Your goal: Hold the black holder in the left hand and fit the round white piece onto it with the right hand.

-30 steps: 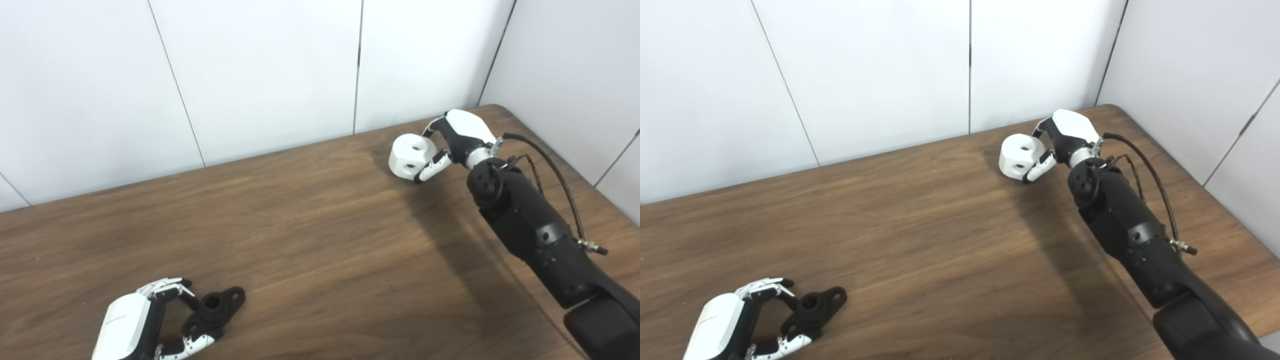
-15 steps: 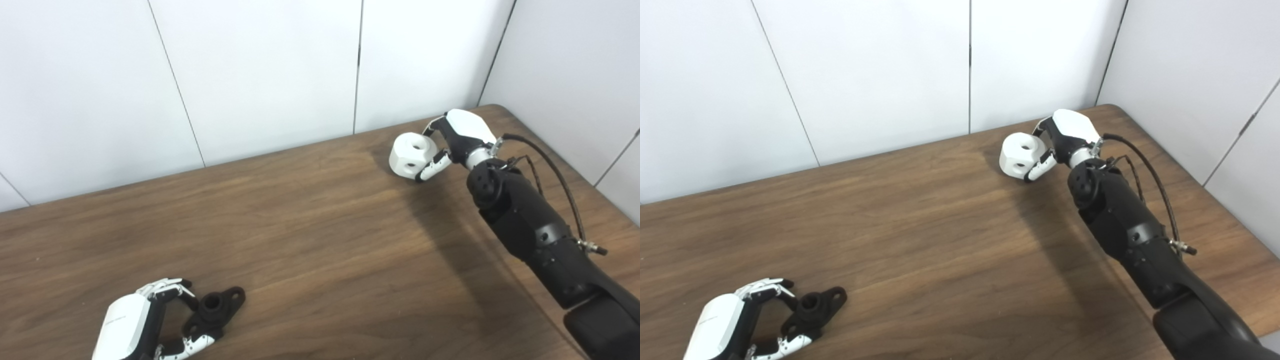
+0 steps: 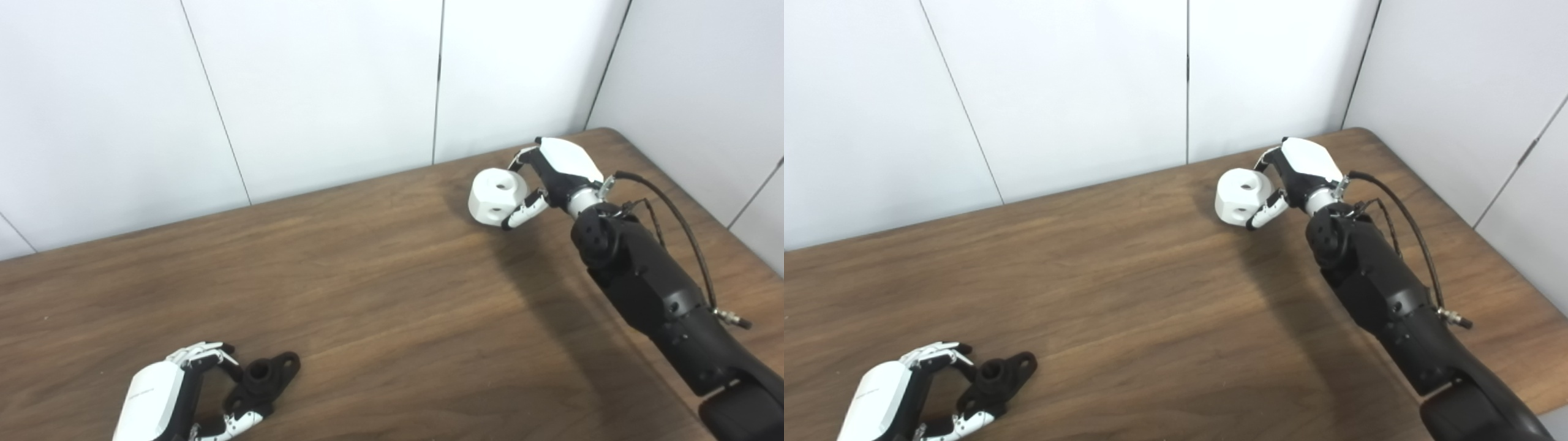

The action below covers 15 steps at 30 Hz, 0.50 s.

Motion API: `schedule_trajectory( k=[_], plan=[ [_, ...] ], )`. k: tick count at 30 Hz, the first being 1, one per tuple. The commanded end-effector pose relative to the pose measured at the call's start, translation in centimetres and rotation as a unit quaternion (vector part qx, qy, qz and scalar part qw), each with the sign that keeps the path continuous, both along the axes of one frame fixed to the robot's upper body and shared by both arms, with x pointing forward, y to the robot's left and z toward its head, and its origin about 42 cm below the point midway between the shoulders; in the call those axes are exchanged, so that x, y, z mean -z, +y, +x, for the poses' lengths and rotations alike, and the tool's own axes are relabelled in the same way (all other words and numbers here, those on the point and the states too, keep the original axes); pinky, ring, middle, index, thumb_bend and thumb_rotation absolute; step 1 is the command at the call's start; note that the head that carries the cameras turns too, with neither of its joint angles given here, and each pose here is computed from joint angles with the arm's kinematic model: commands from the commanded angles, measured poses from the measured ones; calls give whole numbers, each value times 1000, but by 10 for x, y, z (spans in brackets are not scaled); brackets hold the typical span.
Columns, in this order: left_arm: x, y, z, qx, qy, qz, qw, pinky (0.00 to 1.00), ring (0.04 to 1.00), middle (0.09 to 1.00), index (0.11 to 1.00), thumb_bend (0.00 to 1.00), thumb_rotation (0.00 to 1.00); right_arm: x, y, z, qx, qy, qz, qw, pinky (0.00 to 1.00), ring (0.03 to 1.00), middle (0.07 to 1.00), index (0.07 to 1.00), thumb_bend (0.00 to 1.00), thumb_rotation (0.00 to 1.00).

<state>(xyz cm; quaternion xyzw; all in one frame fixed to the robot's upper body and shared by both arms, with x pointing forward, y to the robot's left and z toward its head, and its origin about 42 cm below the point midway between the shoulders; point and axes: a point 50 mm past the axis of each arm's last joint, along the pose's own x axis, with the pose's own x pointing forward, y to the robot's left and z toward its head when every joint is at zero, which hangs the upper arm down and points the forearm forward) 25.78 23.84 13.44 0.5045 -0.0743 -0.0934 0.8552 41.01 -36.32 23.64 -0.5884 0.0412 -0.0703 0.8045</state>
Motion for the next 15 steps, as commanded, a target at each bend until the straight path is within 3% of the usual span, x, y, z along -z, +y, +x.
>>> schedule_trajectory(
  k=[1,8,15],
  plan=[
    [8,6,-8,-4,32,22,999,834,804,750,485,520,43,-31,4,1,-15,-46,-10,999,1000,994,843,485,522,140],
    [10,1,-9,-5,32,19,999,842,804,749,485,520,43,-44,22,-10,-60,-49,-15,997,1000,985,836,484,522,141],
    [11,-7,-12,-7,33,20,999,851,809,752,485,521,44,-61,57,-29,-119,-44,-34,991,1000,979,837,485,522,141]
  ],
)
